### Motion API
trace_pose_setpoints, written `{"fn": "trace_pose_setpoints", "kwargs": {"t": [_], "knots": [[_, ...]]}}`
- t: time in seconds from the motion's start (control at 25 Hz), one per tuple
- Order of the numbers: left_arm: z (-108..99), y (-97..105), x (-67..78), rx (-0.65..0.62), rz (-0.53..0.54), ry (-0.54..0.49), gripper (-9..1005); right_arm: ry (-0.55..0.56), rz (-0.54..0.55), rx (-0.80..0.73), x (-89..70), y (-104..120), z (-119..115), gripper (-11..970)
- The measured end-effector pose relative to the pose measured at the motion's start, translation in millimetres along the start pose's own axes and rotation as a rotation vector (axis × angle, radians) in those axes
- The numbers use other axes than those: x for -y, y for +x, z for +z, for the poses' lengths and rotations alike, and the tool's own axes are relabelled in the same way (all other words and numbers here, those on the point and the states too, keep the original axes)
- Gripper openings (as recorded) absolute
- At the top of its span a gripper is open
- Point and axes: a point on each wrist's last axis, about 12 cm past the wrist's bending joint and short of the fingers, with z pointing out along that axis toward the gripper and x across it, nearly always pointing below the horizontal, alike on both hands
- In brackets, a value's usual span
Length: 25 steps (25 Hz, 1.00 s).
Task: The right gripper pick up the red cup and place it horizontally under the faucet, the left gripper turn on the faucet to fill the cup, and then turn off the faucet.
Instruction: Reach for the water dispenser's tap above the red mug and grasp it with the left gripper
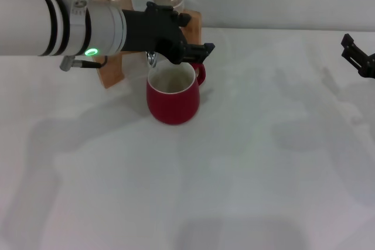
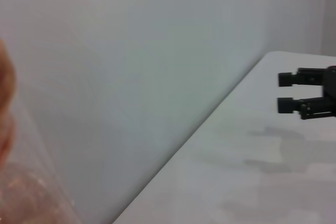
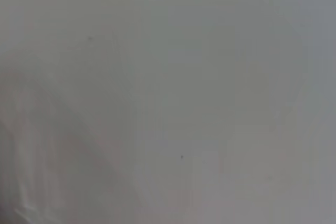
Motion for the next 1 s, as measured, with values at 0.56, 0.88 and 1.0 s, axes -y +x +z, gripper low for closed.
{"fn": "trace_pose_setpoints", "kwargs": {"t": [0.56,0.88,1.0], "knots": [[17.4,-0.3,8.2,-0.024,0.036,0.027,757,-0.007,0.005,0.004,-1.4,-1.2,1.8,858],[8.4,1.0,9.3,-0.003,0.037,0.007,756,-0.003,0.006,0.002,-0.4,0.1,-0.5,858],[6.2,2.6,9.7,-0.001,0.034,0.003,756,-0.003,0.007,0.001,-0.4,0.2,-0.5,857]]}}
